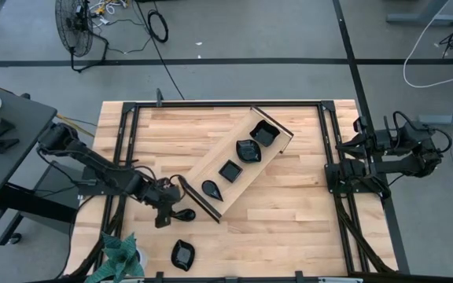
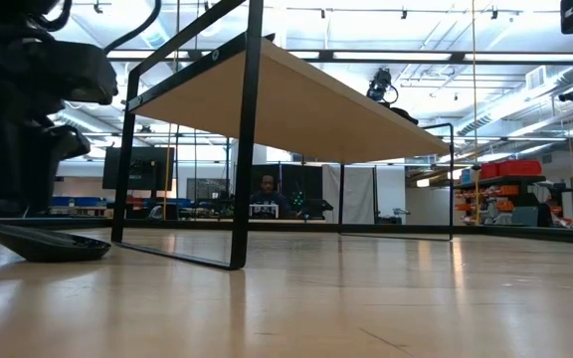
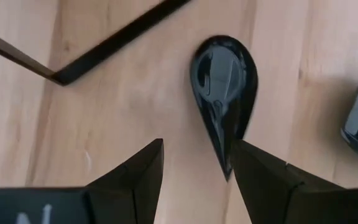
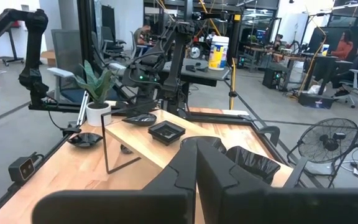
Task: Pick & Place Mini shaped plates
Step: Stack the black teardrop shaped plate on top of the black teardrop shaped plate on the shelf
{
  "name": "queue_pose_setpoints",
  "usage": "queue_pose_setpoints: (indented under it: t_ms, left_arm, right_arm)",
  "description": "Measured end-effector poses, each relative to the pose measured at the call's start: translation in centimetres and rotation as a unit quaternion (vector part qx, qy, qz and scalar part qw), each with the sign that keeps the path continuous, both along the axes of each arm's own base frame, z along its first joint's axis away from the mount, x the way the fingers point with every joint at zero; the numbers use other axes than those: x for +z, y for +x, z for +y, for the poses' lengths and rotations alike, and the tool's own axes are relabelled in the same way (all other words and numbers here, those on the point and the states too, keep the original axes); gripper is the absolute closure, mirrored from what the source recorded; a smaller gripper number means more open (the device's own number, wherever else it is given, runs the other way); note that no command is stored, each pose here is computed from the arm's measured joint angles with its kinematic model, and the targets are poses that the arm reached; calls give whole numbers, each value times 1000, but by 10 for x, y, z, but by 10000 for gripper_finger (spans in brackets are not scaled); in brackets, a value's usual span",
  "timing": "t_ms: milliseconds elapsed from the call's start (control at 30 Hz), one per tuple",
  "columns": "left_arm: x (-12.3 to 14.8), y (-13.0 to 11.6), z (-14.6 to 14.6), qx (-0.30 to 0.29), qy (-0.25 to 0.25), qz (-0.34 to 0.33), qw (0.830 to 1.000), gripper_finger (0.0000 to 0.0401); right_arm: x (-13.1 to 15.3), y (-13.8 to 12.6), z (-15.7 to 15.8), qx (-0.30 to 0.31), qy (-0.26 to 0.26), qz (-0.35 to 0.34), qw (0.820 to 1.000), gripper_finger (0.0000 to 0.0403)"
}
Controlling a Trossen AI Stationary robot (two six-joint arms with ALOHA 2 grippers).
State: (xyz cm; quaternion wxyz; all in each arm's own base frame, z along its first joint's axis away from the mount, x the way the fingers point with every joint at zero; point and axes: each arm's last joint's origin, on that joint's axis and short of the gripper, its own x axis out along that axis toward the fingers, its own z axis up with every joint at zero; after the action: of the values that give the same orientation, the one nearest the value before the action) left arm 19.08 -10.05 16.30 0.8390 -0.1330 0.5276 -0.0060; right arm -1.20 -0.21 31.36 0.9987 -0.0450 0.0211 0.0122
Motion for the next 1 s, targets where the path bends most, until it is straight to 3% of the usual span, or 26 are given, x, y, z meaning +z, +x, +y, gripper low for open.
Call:
queue_pose_setpoints:
  t_ms: [400, 633, 1000]
  left_arm:
    - [-12, -5, 4, 6, -15, 14, 1000, 209]
    - [-12, -1, 2, 12, -38, -15, 999, 209]
    - [-12, 0, 3, 27, -10, -31, 999, 209]
  right_arm:
    - [0, 0, 0, 0, 0, 0, 1000, 392]
    - [0, 0, 0, 0, 0, 0, 1000, 392]
    - [0, 0, 0, 0, 0, 0, 1000, 392]
